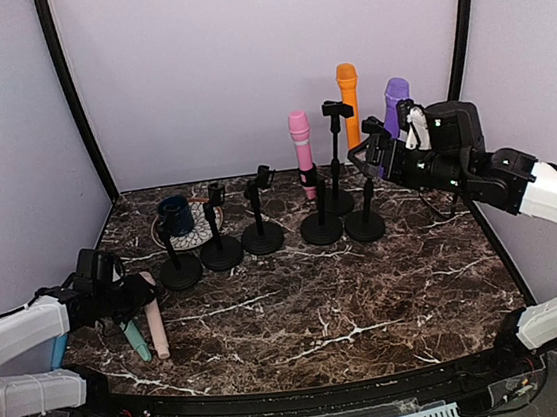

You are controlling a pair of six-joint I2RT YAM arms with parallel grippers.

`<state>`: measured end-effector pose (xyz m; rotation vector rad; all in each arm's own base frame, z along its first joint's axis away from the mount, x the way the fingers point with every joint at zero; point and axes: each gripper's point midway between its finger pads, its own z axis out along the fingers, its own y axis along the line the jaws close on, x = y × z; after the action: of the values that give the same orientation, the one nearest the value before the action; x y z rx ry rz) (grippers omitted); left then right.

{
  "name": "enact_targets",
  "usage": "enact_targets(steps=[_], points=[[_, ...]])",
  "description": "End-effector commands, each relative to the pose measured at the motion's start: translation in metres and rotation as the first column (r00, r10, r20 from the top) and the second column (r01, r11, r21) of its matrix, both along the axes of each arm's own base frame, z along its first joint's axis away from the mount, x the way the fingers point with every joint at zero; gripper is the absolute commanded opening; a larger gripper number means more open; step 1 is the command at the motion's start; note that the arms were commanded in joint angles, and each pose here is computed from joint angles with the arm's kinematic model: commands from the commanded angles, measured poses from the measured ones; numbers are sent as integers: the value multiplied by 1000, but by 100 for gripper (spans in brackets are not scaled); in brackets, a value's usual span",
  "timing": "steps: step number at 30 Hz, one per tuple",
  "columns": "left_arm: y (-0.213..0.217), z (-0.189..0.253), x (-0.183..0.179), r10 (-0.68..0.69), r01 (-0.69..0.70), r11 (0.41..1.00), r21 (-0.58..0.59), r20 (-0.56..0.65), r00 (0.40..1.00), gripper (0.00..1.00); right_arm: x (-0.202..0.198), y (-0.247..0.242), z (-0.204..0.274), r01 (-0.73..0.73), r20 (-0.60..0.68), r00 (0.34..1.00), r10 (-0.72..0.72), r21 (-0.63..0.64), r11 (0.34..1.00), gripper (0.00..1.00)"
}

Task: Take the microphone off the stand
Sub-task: Place the microphone at the corner of the board.

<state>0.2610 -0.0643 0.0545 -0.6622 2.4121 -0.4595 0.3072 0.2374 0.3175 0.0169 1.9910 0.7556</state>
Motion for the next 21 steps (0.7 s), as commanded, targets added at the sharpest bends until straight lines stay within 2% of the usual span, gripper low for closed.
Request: enact_targets(steps=[1,7,10,11,13,17,21], points=[[1,35,10,-28,26,999,28,77,997,62,5,-22,20,63,51,997,-63,-7,998,99],[-10,105,32,-142,128,989,72,234,962,69,19,-49,46,126,99,988,-121,-40,991,99],[-27,154,44,-263,243,965,99,325,908,77,27,-60,63,146,136,981,-137,-57,988,99],[-30,155,47,-310,283,950,130,312,898,80,30,-63,68,153,149,979,-142,-64,986,99],[-32,188,58,-370,325,928,183,336,866,86,36,-70,79,167,174,973,-152,-75,983,99],[-13,205,79,-415,338,901,272,313,854,93,50,-74,97,171,216,966,-146,-103,980,99],[-1,207,92,-445,348,884,313,328,833,94,70,-74,105,199,232,961,-152,-193,961,99]])
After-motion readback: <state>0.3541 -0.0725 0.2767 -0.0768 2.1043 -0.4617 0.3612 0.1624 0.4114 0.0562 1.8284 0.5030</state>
